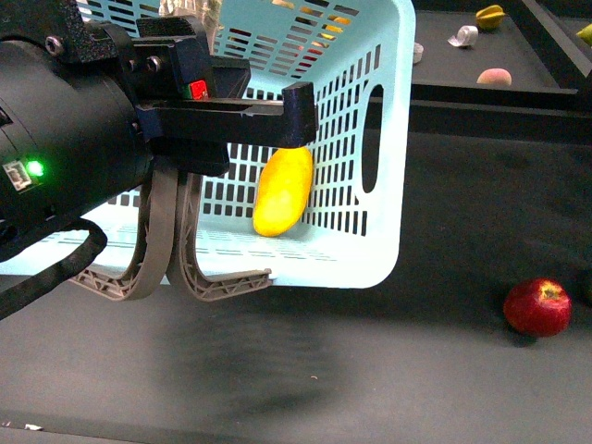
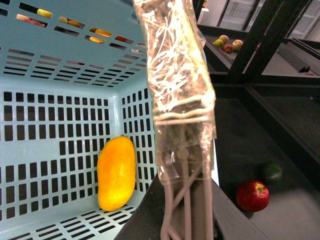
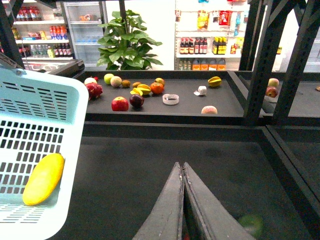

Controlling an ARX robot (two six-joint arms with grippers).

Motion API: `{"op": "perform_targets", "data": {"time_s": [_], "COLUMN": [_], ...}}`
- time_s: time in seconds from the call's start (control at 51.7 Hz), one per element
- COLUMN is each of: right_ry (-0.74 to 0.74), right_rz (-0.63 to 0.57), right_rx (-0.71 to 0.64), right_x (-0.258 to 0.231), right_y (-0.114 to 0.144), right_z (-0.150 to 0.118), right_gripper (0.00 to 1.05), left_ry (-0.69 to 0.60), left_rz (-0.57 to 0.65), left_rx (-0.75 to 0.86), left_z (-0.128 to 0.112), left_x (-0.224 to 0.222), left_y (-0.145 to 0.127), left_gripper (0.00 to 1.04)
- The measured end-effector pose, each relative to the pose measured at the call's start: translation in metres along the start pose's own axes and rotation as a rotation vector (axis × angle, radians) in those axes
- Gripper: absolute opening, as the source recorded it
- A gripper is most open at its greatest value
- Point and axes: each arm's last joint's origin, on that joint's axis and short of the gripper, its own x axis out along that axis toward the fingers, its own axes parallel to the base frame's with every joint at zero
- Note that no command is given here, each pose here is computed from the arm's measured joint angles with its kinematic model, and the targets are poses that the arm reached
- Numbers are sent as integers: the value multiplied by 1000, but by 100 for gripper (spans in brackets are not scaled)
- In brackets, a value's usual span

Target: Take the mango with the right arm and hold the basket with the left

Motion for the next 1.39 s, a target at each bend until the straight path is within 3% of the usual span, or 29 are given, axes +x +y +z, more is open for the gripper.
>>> {"op": "perform_targets", "data": {"time_s": [0.116,0.174,0.29,0.406,0.658,0.851,1.199,1.393], "right_ry": [0,0,0,0,0,-1,-1,-1], "right_rz": [0,0,0,0,0,0,0,0], "right_rx": [0,-2,-2,-2,-2,-2,-2,-2], "right_x": [0,0,0,0,0,0,0,0], "right_y": [0,0,0,0,0,0,0,0], "right_z": [0,0,0,0,0,0,0,0], "right_gripper": [2,7,27,57,97,96,96,96], "left_ry": [0,0,0,0,0,-9,-47,-112], "left_rz": [0,0,0,0,0,308,652,744], "left_rx": [0,0,0,0,0,-73,-446,-686], "left_z": [0,0,0,0,0,0,0,-6], "left_x": [0,0,0,0,0,18,68,101], "left_y": [0,0,0,0,0,9,93,118], "left_gripper": [7,7,7,7,7,7,7,7]}}
